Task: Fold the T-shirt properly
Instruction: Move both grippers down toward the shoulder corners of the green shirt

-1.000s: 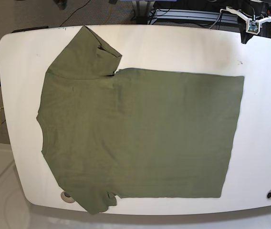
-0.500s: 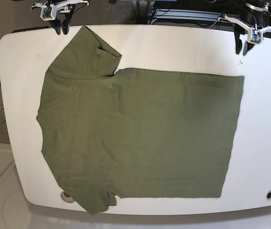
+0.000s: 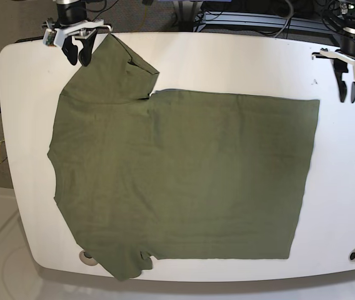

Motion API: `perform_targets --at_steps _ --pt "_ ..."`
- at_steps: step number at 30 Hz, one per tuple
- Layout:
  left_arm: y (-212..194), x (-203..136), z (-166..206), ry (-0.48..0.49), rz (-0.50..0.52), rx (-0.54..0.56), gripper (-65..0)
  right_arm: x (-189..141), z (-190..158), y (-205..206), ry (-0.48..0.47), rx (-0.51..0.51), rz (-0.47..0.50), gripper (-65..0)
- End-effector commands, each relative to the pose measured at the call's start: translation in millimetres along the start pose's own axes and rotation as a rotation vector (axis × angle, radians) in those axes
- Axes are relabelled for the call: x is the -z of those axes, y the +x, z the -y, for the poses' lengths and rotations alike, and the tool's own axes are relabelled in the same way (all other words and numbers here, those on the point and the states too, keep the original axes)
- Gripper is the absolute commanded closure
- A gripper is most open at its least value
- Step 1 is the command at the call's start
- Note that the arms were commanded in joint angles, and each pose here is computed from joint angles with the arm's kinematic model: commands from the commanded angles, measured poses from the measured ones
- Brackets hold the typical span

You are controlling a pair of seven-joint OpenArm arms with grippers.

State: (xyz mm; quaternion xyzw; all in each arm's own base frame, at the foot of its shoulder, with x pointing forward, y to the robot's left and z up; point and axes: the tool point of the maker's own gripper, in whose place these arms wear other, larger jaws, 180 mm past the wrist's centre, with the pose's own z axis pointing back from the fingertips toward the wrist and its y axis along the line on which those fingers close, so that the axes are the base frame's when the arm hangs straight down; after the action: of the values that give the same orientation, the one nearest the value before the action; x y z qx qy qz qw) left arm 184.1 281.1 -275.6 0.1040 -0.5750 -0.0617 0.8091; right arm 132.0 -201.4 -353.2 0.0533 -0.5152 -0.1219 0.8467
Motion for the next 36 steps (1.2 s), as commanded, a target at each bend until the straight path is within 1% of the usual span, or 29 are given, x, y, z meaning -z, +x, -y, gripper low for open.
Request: perform_targets --at_steps 1,8,12,14,18,22,24,28,32,36 --pt "5.3 -1.8 5.4 -0.008 0.022 -0.007 -15.8 0.5 -1.4 7.0 0.019 0.026 0.021 -22.5" --pt "-5.2 -3.3 8.0 0.004 -0.009 -0.024 -16.7 5.7 -2.9 6.5 0.035 0.073 0.011 -26.5" --pt "-13.6 -5.2 9.8 0.004 -0.041 -0.023 -16.5 6.5 -4.2 6.3 0.039 0.079 0.005 -28.3" --pt "-13.5 -5.9 12.1 -0.001 -0.044 -0.019 -15.6 6.2 -3.9 12.0 0.039 0.084 0.019 -31.8" --pt "-16.6 -5.1 11.6 0.000 -0.055 -0.013 -15.2 13.4 -2.1 11.8 0.040 0.085 0.012 -32.9" --pt "-18.0 -3.1 10.1 0.003 -0.057 -0.013 -15.5 26.4 3.6 8.1 0.040 0.106 -0.013 -33.6" --pt "-20.5 1.2 4.4 0.013 -0.074 -0.020 -20.5 50.6 22.2 0.8 0.041 0.152 -0.072 -34.4" --pt "-28.4 2.5 1.5 0.021 -0.117 -0.035 -24.2 59.8 33.5 -7.6 0.033 0.180 -0.109 -34.1" --pt "-32.8 2.7 -2.1 0.035 -0.151 -0.061 -23.8 65.8 43.1 -17.4 0.023 0.198 -0.147 -33.8" --pt "-38.0 0.9 -2.9 0.037 -0.191 -0.081 -20.7 73.4 54.0 -25.0 0.007 0.204 -0.192 -33.0"
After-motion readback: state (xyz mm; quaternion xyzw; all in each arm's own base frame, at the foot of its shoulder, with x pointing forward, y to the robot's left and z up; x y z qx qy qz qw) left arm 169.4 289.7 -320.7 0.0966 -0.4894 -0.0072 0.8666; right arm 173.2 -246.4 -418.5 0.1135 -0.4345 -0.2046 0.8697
